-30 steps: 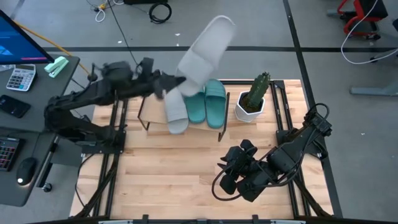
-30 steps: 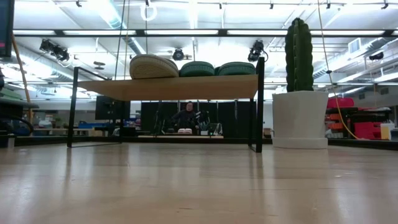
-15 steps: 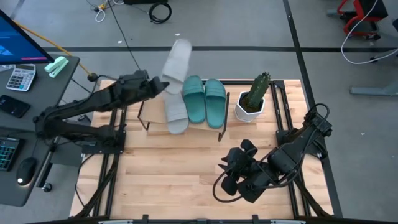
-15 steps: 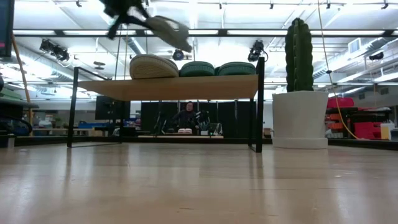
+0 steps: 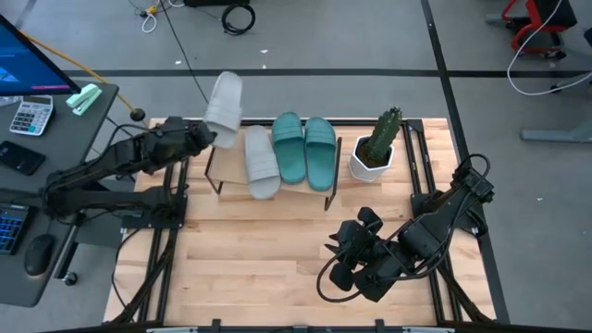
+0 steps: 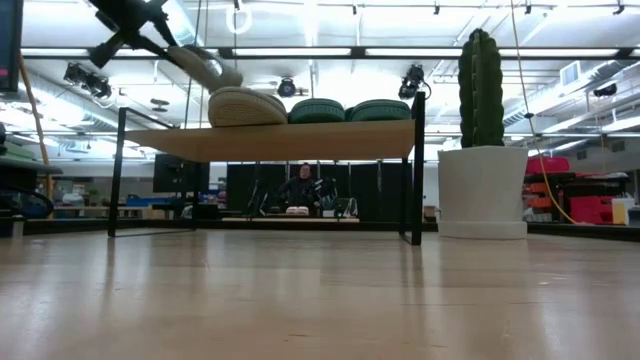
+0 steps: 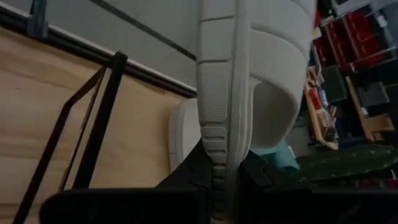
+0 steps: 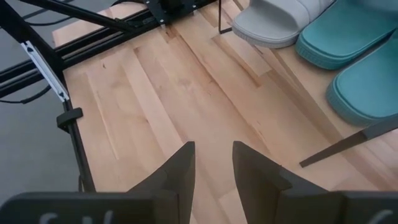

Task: Pick and place slides into the shelf
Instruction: Put the gray slide on the shelf

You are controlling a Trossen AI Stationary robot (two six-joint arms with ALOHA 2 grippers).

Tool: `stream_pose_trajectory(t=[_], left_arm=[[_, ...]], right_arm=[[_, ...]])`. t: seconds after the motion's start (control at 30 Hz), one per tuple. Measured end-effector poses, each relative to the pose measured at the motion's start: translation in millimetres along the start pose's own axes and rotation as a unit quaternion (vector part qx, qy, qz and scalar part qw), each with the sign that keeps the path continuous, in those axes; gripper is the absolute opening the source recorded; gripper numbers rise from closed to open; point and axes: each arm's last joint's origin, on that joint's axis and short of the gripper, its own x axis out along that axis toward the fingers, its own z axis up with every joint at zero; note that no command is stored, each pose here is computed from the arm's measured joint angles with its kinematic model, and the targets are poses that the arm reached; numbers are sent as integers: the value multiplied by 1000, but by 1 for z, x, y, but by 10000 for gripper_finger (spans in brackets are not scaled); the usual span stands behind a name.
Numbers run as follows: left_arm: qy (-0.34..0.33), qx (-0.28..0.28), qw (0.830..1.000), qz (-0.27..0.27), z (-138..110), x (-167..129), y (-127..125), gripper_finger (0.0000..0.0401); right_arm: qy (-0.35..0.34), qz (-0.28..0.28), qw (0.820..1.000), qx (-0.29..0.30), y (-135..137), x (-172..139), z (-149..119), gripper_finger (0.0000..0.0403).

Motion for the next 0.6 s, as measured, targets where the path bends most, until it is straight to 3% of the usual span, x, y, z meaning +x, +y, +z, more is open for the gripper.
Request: stream_pose_trajectory(t=[0.33,0.6], left_arm=[[46,25,997,60,-17,-2,10,35],[77,27,995,60,-29,-10,12,35]], right_arm=[[0,0,1000,6,0,0,0,113],[-1,0,1000,6,0,0,0,113]])
